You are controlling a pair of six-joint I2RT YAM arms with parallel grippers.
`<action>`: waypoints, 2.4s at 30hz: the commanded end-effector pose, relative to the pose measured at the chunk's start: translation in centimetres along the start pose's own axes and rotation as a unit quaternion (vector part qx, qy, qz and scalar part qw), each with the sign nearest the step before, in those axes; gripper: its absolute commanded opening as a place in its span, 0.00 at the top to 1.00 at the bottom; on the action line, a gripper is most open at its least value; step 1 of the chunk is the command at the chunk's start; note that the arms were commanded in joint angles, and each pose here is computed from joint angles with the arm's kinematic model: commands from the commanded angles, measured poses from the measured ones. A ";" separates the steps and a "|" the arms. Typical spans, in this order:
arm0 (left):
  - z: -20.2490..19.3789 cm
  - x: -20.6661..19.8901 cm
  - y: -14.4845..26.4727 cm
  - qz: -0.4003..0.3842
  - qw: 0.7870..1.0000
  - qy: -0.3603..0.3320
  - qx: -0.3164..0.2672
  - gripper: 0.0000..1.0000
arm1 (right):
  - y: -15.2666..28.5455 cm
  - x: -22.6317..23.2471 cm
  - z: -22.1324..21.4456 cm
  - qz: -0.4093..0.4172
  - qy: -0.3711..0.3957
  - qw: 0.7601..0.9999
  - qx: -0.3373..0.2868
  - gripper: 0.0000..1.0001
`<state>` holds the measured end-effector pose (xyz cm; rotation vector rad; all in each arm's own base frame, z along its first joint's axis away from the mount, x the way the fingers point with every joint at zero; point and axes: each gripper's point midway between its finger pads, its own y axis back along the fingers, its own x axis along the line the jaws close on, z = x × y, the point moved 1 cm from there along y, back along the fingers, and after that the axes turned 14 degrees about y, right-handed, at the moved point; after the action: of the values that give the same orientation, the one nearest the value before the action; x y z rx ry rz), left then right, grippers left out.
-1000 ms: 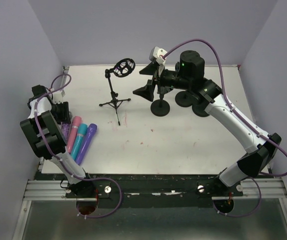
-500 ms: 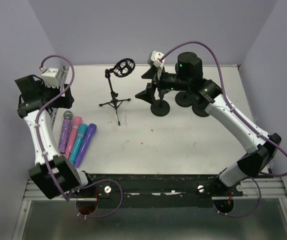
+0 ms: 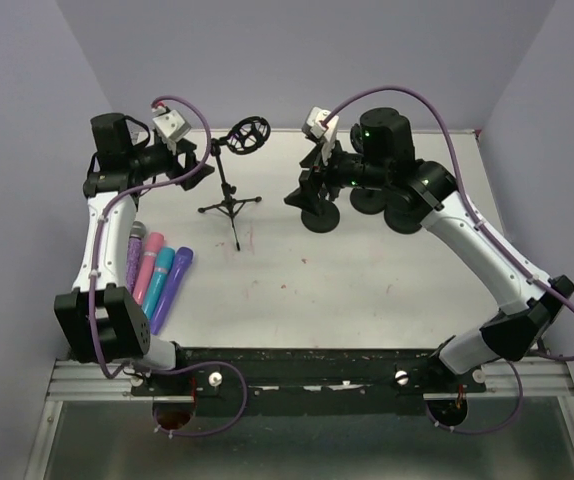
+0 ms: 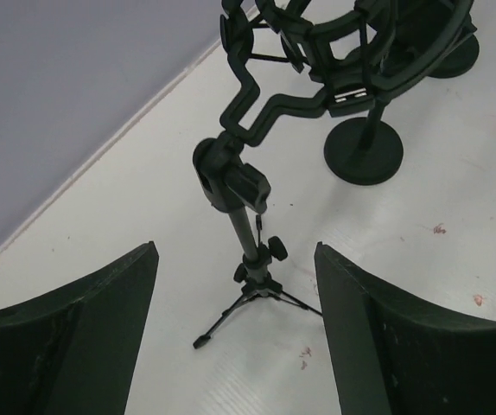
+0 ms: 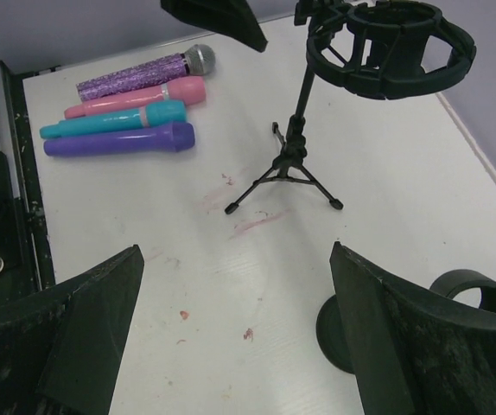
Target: Remove the microphone from the stand
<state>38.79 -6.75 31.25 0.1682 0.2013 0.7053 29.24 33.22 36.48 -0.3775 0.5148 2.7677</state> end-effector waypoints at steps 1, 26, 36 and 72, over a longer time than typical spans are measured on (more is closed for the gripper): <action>2.6 -0.4 -2.2 -0.055 0.997 -0.054 -0.010 0.22 | 2.6 0.5 0.0 -0.022 0.010 1.000 0.019 0.04; 2.1 -2.3 -5.1 -0.069 0.997 -0.032 0.030 0.83 | 3.1 3.1 -5.1 -0.003 0.009 0.998 0.058 0.04; 1.5 -9.3 0.0 -0.034 0.988 0.147 -0.026 1.00 | -0.2 4.4 -8.3 0.011 -0.139 0.987 0.084 0.10; -2.2 -6.6 -0.6 0.034 0.913 0.399 -0.083 1.00 | -12.1 9.4 -13.5 0.255 -0.500 0.824 0.082 0.42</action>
<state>33.32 -11.52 28.60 -0.2387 0.9152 0.8237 26.30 40.22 17.18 1.3543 0.6448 2.7847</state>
